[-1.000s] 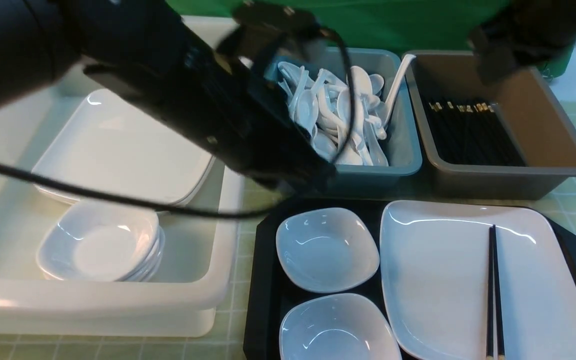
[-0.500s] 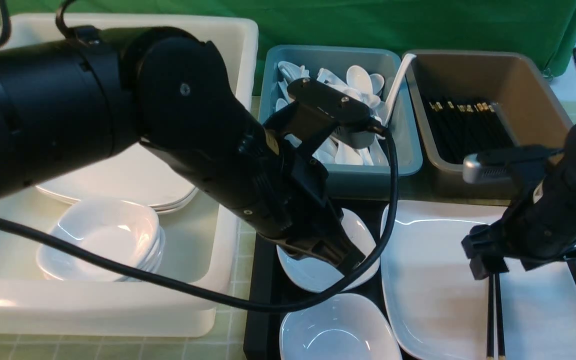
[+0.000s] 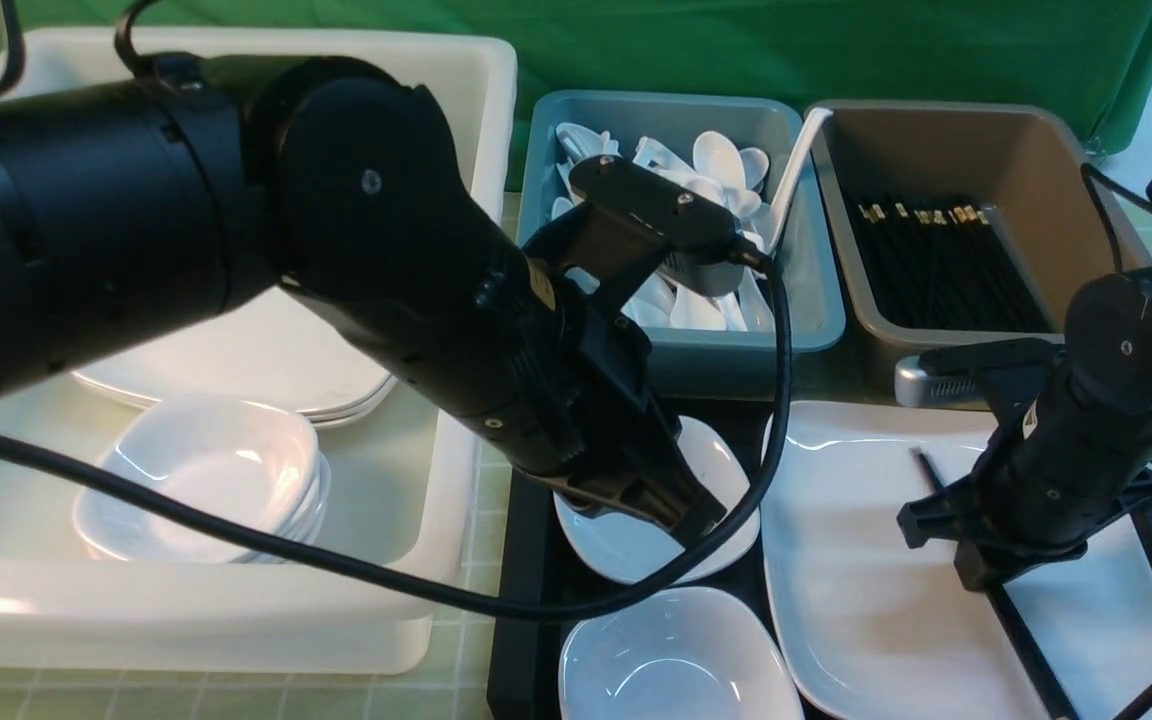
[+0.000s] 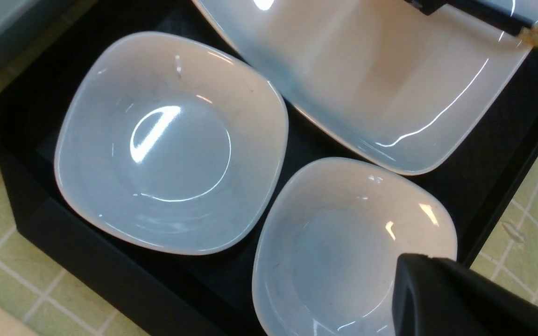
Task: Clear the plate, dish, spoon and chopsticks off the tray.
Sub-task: Use the right arm to grab a pair of chopsticks from the plate
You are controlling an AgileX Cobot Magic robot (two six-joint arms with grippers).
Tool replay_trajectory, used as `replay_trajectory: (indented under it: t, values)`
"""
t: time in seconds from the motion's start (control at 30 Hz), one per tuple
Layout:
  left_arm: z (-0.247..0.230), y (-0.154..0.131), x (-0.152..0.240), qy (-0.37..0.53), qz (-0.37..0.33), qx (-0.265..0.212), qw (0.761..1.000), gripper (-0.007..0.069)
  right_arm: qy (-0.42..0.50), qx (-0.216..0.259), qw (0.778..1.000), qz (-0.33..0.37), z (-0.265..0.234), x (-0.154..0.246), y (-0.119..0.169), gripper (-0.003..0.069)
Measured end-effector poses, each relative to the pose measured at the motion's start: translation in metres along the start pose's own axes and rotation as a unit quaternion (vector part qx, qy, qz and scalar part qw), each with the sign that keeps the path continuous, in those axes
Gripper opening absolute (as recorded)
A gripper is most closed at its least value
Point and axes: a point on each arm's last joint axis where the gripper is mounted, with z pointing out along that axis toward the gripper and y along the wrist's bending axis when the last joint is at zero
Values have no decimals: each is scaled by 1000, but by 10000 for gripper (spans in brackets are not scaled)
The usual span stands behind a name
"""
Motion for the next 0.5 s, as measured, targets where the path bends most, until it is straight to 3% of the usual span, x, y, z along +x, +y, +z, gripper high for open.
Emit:
replay_trajectory:
  t: [0.27, 0.5]
  values:
    - [0, 0, -1, -5, 0, -1, 1000, -18, -25, -18, 999, -23, -46, 6, 2, 91]
    - [-3, 6, -22, -121, -3, -34, 992, -18, -186, -44, 981, -35, -142, -18, -2, 91]
